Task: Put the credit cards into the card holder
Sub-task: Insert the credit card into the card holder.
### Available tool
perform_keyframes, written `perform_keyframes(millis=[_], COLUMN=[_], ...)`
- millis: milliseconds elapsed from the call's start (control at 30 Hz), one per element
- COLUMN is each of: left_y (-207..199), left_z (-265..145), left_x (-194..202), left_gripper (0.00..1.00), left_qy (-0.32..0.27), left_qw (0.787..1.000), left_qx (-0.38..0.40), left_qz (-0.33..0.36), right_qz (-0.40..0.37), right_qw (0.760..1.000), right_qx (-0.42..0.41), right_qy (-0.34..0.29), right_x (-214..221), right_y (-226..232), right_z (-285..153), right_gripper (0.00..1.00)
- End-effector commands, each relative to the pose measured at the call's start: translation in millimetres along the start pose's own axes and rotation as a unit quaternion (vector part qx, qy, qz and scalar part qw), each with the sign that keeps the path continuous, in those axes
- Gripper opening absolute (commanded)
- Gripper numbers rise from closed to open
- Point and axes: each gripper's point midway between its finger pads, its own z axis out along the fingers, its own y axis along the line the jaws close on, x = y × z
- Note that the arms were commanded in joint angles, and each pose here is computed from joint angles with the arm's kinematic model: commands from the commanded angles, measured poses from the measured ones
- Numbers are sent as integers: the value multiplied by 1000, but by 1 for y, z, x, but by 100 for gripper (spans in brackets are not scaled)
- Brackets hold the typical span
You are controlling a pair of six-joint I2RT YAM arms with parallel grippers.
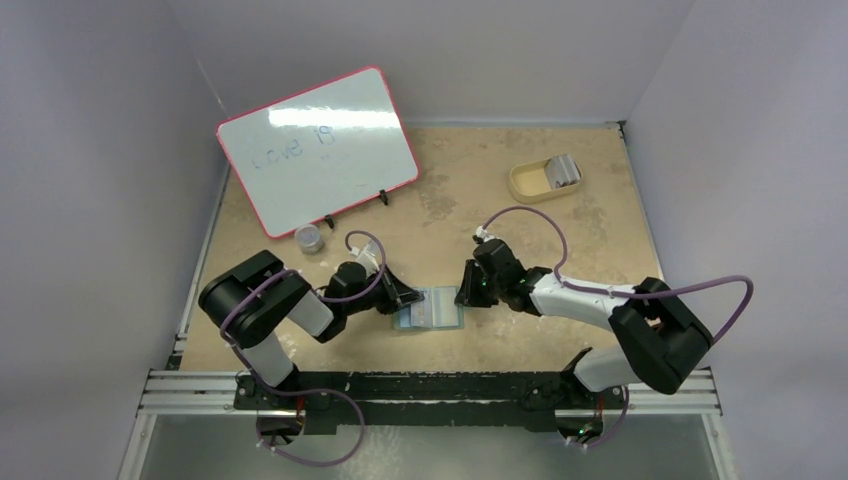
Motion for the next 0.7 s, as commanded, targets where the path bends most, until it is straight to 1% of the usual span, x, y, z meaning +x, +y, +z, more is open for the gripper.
perform_keyframes(millis=[0,267,533,667], left_y=[-23,-26,-14,-10], left_z=[5,6,11,12], left_x=[-7,-10,-7,-9], left_gripper=[0,0,0,0], left_qy=[-7,-12,-7,-16], left_qw=[999,999,999,999], left_qx=[44,49,33,26], left_qz=[11,16,14,12], right_qz=[-6,-7,-7,-6], right_qw=[1000,1000,1000,1000], right_qx=[-3,-5,-5,-5], right_qy=[-1,0,0,-1], right_x=[1,1,1,1], right_y=[1,2,2,1], right_z=[3,4,3,4], right_gripper=[21,21,21,21])
